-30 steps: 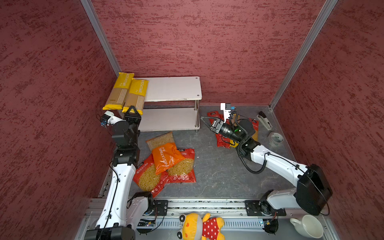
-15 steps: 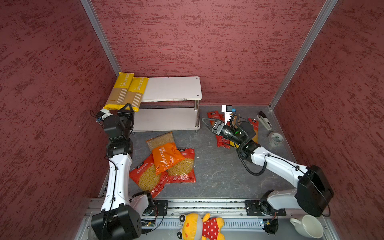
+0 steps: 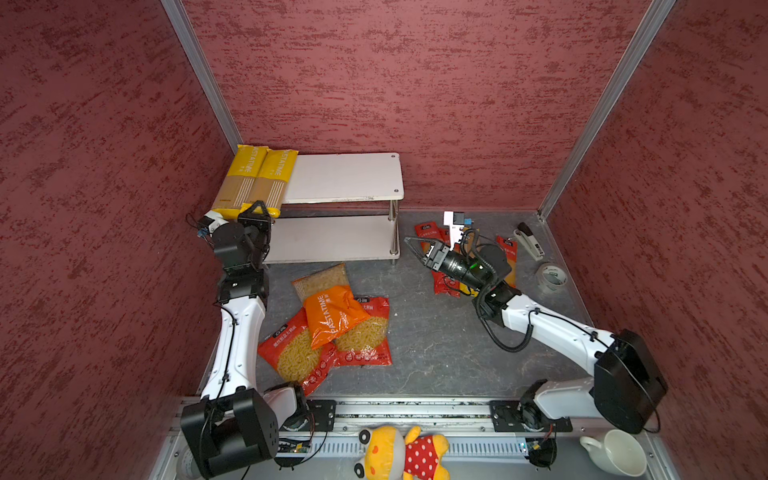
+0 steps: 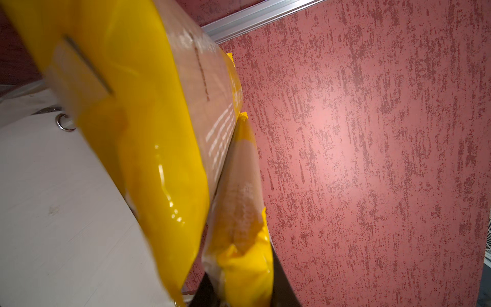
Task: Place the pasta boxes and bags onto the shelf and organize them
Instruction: 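Lower the pack beside the first pack and open the left gripper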
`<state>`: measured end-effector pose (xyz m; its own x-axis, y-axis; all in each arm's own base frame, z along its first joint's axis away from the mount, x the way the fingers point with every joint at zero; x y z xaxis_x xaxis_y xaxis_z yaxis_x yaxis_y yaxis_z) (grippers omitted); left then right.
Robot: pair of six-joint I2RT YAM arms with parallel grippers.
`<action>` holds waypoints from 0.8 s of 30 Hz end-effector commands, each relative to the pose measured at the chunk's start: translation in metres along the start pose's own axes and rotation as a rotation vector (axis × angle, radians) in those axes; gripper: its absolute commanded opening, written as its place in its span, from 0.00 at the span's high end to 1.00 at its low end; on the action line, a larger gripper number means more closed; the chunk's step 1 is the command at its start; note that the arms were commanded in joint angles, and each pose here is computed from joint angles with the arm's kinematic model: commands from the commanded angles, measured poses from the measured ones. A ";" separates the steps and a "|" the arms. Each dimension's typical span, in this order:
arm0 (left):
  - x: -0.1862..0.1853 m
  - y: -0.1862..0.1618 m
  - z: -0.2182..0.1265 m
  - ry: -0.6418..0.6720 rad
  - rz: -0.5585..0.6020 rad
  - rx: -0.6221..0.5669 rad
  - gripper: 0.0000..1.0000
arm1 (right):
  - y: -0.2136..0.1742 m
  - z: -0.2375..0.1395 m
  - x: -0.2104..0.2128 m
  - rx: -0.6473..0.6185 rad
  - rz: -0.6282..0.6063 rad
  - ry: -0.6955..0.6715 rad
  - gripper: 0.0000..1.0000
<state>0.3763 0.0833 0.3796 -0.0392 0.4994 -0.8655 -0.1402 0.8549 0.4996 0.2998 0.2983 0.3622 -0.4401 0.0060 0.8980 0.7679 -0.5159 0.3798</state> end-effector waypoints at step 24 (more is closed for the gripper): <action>-0.015 -0.001 -0.025 -0.090 0.010 -0.017 0.79 | 0.006 -0.004 0.008 -0.036 0.005 0.035 0.59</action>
<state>0.3492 0.0710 0.3721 -0.0052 0.4976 -0.8674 -0.1251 0.8602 0.4943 0.2999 0.2970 0.3589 -0.4344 0.0017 0.9007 0.7680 -0.5218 0.3714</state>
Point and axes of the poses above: each gripper's point midway between its finger pads, its own z axis out along the fingers, its own x axis along the line the jaws close on, y = z × x, the point moved 2 cm from there along -z, back along the fingers, and after that the axes turned 13 degrees about z, right-handed, at the moved point
